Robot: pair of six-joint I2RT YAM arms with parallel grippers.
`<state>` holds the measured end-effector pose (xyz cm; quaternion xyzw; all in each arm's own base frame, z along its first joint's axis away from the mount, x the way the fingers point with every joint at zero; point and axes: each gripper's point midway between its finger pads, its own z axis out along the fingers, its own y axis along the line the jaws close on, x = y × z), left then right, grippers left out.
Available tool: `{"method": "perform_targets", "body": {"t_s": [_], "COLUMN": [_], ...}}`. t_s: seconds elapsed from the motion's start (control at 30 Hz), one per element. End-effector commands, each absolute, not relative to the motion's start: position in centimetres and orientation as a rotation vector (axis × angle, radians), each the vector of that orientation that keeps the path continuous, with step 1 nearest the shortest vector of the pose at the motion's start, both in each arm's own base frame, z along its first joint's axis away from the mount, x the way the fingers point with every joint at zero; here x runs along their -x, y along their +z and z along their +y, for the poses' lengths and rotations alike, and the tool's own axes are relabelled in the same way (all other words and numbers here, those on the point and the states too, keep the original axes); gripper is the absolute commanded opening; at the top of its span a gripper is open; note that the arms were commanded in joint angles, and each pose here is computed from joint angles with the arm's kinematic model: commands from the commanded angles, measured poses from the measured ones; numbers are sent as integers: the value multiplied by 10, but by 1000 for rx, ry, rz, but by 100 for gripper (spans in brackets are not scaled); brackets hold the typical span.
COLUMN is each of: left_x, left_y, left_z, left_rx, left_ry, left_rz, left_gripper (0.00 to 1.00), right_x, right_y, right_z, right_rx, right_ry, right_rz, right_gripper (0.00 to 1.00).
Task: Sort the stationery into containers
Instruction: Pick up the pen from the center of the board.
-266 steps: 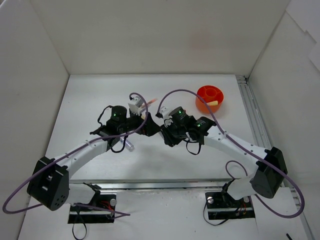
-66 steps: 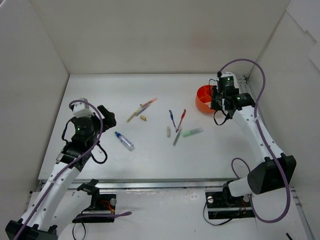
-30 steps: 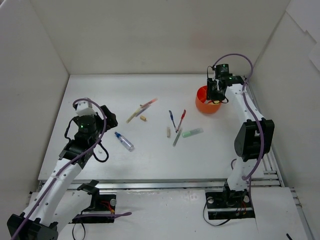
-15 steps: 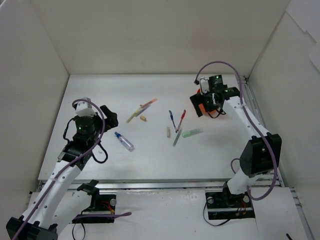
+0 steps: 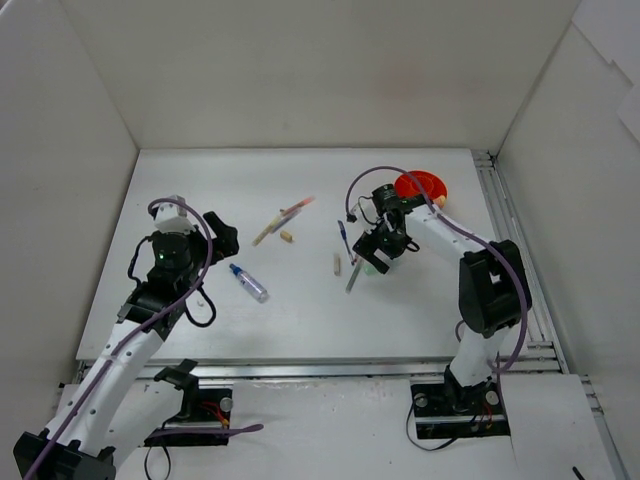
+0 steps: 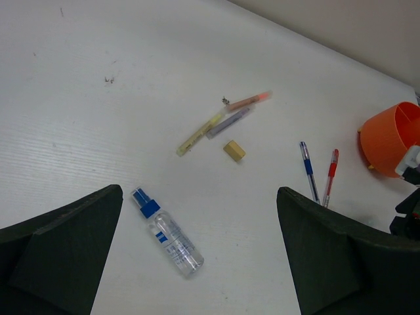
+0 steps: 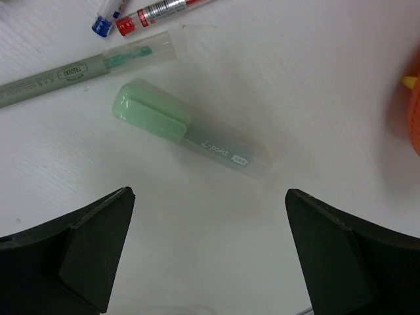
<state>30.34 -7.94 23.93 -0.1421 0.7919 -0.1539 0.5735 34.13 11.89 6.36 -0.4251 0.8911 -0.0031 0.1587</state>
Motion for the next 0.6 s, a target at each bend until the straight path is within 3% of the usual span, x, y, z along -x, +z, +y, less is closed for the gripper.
{"method": "perform_targets", "body": {"t_s": [0.0, 0.33, 0.57], "left_x": [-311, -318, -320], "left_y": [261, 262, 266], "left_z": [-82, -82, -82], "left_rx": [321, 311, 309], "left_ry": [-380, -361, -356], "left_rz": [1781, 1790, 1793], "left_gripper": [99, 99, 99], "right_x": [-354, -365, -369], "right_y": [63, 40, 29], "right_z": [112, 113, 142], "right_rx": [1264, 1338, 1379], "right_ry": [-144, -233, 53], "right_rz": [2533, 2550, 2480], "right_gripper": [98, 98, 93]}}
